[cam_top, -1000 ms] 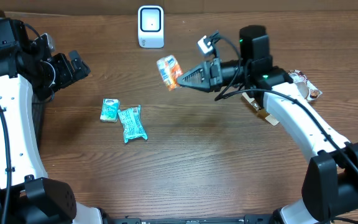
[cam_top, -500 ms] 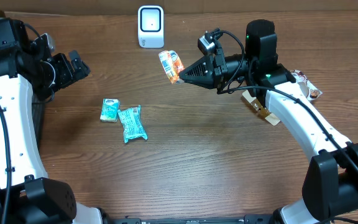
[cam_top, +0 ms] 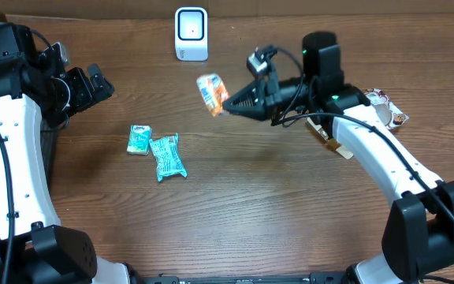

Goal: Scan the item barcode
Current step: 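Lift the orange Kleenex pack toward the scanner with the right gripper, then hold the orange pack in front of the scanner with the right gripper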

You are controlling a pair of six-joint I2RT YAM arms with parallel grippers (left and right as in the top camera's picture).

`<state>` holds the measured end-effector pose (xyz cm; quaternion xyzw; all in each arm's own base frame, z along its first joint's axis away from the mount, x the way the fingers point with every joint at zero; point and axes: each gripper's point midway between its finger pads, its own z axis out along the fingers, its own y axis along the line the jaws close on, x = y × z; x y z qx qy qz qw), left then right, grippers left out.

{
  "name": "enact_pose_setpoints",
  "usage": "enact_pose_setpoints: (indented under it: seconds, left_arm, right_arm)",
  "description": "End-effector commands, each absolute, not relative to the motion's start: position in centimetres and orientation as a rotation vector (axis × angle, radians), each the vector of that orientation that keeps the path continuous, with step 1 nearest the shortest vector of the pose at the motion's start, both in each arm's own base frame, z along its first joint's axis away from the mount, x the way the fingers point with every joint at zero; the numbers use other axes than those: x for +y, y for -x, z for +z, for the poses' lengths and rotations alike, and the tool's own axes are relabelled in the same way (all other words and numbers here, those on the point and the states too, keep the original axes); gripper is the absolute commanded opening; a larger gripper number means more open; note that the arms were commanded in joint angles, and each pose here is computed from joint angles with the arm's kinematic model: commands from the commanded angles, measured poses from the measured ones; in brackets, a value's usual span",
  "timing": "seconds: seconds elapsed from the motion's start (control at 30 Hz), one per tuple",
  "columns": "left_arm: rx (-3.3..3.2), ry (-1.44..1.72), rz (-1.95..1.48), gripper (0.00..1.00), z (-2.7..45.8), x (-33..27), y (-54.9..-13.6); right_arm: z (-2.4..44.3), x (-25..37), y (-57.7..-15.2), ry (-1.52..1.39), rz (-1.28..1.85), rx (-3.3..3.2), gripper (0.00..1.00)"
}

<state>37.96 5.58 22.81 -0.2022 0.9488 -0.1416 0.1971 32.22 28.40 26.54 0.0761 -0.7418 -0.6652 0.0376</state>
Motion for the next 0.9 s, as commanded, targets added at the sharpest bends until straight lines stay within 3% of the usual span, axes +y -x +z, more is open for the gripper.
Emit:
enact_pose_setpoints:
  seconds: [0.0,0.1,0.2,0.37,0.5,0.87]
  left_arm:
    - [2.661,0.541,-0.391,1.0,22.8,5.4,-38.1]
    - [2.661,0.541,-0.391,1.0,22.8,5.4,-38.1]
    - [2.661,0.541,-0.391,1.0,22.8,5.4,-38.1]
    - [2.661,0.541,-0.391,1.0,22.8,5.4,-38.1]
    - [2.661,0.541,-0.391,1.0,22.8,5.4,-38.1]
    - [2.661,0.541,-0.391,1.0,22.8,5.4,-38.1]
  right_arm:
    - [23.8,29.4,-32.8,-0.299,-1.928,-2.591,0.04]
    - [20.5,29.2,-33.2,-0.221,-1.645,-2.844,0.04]
    - [20.5,28.0,-34.0,-0.197,-1.395,-3.049,0.04]
    - [27.6,27.1,-38.2,-0.273,-1.115,-3.394,0.04]
    - [30.3,27.3,-42.0,-0.361,-0.799,-3.647,0.04]
    - [27.2,28.9,-55.1,-0.74,0.639,-4.096,0.04]
